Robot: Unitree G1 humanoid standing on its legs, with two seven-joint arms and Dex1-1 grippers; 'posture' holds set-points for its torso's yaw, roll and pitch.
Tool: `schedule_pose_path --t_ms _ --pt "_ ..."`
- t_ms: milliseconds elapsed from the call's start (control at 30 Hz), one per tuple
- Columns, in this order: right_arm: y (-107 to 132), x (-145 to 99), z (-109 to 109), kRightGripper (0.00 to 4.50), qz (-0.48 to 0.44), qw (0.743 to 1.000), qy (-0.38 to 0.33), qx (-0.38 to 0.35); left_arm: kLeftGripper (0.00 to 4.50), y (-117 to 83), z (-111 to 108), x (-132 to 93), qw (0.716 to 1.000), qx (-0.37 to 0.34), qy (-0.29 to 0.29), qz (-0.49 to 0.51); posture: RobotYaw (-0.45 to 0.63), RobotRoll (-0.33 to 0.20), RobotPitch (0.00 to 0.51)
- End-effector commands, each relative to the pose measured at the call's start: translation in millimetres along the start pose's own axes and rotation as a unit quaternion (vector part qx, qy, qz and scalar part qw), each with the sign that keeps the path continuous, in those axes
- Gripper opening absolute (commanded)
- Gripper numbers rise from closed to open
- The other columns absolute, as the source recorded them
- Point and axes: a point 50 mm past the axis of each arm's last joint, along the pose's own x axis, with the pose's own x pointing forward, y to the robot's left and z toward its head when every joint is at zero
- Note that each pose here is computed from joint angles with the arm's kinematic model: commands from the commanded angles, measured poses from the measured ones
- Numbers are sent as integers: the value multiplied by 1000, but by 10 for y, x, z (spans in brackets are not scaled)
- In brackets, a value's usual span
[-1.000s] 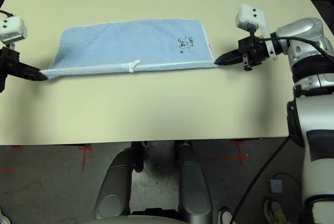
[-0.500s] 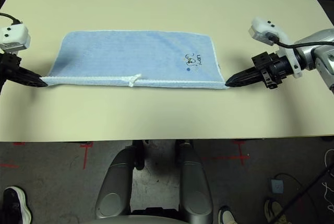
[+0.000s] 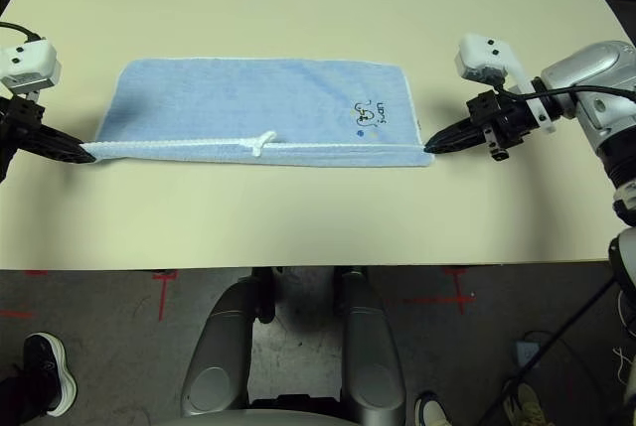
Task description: Fold the towel and set it aside.
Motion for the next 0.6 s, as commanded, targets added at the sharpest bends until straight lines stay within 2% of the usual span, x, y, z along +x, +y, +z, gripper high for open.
schedule_pose_path --t_ms 33,267,400,600 --pt "-33 -89 -54 0 -23 1000 -5 16 22 83 -13 -121 999 -20 -6 34 10 0 364" --pt "-134 -119 -1 0 -55 998 -25 6 22 253 162 -132 996 1 -29 87 6 0 361" --pt "-170 -177 -10 0 -91 996 -22 2 22 329 313 -180 989 12 -63 132 2 0 359" --pt "-253 -146 15 0 -159 987 -30 -21 22 386 350 -212 983 24 -55 174 -6 0 351"
